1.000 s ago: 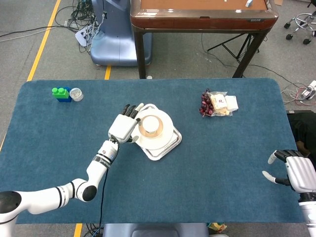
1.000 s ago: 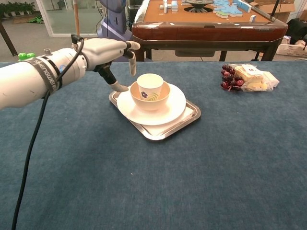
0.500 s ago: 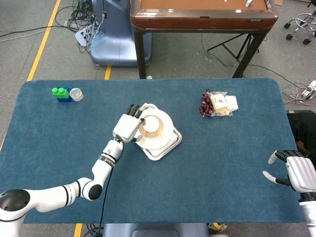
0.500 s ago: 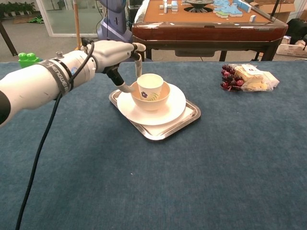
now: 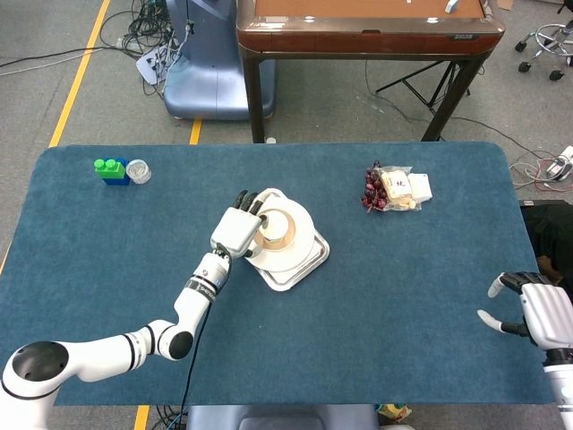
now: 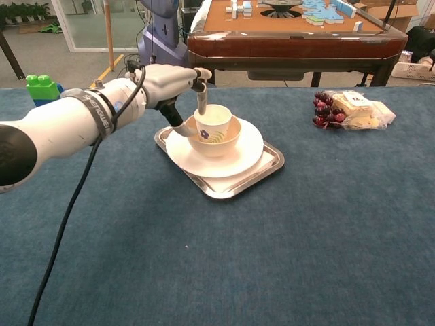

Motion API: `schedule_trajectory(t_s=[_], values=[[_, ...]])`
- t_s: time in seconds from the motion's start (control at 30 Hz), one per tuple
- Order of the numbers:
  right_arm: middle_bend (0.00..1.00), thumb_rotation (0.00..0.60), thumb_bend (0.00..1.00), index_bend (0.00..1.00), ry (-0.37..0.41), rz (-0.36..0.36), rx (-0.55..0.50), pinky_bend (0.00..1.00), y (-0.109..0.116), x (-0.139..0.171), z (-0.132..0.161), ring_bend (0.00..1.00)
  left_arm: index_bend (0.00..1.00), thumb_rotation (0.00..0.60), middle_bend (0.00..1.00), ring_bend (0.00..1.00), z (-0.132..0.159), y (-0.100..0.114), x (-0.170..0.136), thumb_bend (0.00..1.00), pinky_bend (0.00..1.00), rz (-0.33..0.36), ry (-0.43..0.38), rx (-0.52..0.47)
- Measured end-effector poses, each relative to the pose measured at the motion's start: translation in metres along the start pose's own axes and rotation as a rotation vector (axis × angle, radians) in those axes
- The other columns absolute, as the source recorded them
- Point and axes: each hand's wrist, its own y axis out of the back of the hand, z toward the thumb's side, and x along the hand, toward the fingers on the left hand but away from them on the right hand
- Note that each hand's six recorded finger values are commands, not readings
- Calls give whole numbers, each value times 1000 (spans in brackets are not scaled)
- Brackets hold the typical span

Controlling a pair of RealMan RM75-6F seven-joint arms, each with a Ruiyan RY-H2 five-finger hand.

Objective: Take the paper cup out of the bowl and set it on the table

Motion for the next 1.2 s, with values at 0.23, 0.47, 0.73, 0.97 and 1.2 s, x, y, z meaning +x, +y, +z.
schedule_trajectory(t_s=[0.23,0.47,0.73,0.97,1.2], values=[[470,600,234,552,-3,-1,-2,273,1,0,-1,350,444,600,0,0,4,-2,2,223,21,-3,-4,11],[470,600,235,552,-5,-2,-6,273,1,0,-1,350,454,600,0,0,7,-5,4,230,21,-10,2,21],[470,600,234,552,-6,-1,-10,273,2,0,-2,350,455,600,0,0,7,-9,7,244,26,-9,10,38],[470,600,235,552,-6,0,-11,273,2,1,-2,350,483,600,0,0,7,-12,8,265,36,-5,18,46],[470,600,234,552,-7,3,-12,273,1,1,-3,350,512,600,0,0,10,-15,7,327,41,2,10,63]])
